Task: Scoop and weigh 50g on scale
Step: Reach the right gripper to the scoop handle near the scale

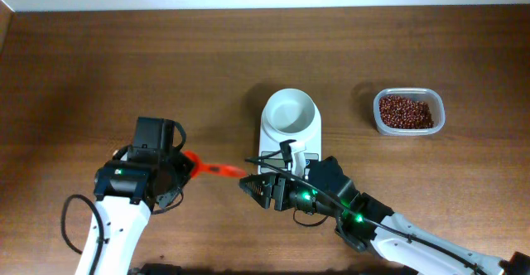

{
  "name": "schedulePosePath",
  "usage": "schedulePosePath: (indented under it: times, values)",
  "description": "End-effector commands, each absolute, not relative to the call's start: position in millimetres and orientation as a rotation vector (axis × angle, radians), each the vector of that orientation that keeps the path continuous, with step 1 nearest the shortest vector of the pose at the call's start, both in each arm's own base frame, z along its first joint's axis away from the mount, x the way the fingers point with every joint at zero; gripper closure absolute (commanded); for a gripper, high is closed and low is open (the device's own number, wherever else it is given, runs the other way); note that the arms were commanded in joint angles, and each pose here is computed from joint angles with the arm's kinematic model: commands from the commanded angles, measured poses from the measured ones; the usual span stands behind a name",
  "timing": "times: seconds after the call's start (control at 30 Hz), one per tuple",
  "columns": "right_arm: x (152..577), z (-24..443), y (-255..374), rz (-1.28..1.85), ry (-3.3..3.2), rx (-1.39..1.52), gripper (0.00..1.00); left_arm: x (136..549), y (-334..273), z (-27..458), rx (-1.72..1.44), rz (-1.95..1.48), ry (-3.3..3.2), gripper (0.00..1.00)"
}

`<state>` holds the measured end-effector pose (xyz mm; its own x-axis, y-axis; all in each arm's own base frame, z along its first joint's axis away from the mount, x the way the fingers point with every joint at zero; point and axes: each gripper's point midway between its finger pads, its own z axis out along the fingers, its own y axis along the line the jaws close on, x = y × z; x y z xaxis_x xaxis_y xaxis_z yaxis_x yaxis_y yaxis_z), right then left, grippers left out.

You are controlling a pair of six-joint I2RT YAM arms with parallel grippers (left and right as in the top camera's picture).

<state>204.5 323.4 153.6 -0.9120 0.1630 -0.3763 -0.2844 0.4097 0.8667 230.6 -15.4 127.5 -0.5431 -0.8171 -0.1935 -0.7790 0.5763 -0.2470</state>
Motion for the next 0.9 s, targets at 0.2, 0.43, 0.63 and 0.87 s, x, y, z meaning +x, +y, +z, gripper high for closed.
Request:
schedulePosePath:
  times: [0.2, 0.43, 0.63, 0.87]
  values:
    - [202.4, 163.1, 328.4, 1.535, 2.239, -0.151, 0.36, 231.1, -36.2, 128.4, -1.342, -0.308, 2.546, 1.00]
    - [199.7, 165.0, 329.7, 1.554, 2.236, -0.168, 0.36, 225.4, -65.4, 106.5, -1.239, -0.263, 2.716, 1.00]
    - [199.9, 164.8, 329.7, 1.553, 2.237, -0.167, 0.37, 222.3, -85.4, 99.2, -1.248, -0.366, 2.802, 1.00]
    - [199.9, 164.8, 329.7, 1.553, 2.237, -0.167, 0.45, 224.3, -105.7, 104.0, -1.213, -0.514, 2.831, 1.00]
